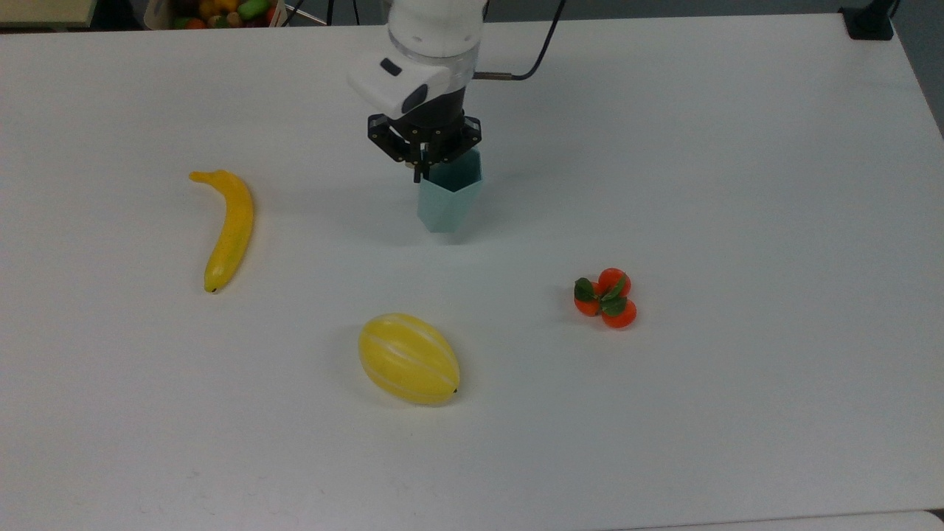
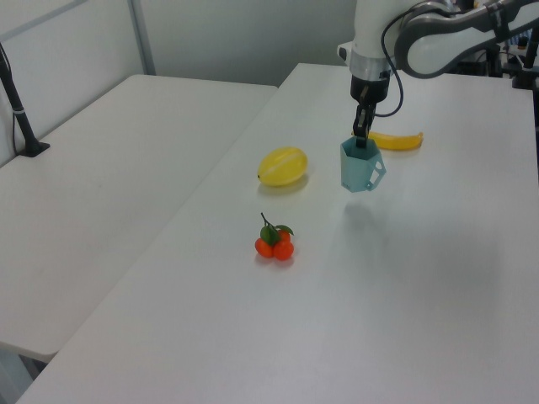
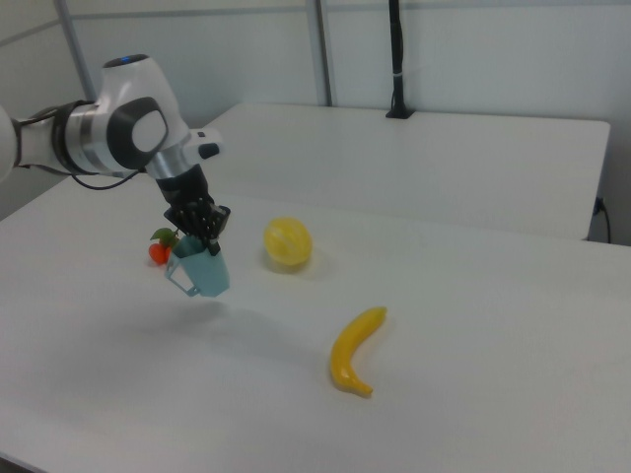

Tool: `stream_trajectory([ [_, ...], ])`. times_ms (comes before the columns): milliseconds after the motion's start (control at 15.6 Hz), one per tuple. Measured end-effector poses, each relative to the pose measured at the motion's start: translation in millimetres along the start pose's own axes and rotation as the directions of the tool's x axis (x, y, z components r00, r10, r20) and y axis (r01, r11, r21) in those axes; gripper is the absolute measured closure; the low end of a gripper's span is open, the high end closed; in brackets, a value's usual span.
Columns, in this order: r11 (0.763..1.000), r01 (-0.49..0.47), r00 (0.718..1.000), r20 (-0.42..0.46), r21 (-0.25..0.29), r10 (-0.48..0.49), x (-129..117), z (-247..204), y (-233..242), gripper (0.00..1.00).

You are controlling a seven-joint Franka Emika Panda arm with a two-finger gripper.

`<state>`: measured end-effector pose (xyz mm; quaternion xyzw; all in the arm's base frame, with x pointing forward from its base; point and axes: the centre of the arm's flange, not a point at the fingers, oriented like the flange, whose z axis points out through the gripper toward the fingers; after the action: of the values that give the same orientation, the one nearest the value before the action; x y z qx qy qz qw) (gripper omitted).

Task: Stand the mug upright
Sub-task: 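Lift and rotate the held mug so its base rests on the table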

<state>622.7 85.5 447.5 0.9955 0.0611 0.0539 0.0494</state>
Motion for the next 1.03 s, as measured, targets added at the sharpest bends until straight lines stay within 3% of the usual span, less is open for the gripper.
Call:
stream_trajectory([
  [257, 0.995, 0.057, 0.998, 0.020, 0.078, -0.059, -3.1, 13.5, 37.7, 0.96],
  [449, 0.992, 0.034, 0.998, 0.040, 0.122, -0.040, -4.2, 30.2, 58.1, 0.96],
  [898, 0.992, 0.029, 0.999, 0.020, 0.127, -0.031, 1.4, 46.0, 62.1, 0.93],
  [1027, 0.992, 0.029, 0.999, 0.020, 0.127, -0.031, 1.4, 46.3, 62.0, 0.81],
])
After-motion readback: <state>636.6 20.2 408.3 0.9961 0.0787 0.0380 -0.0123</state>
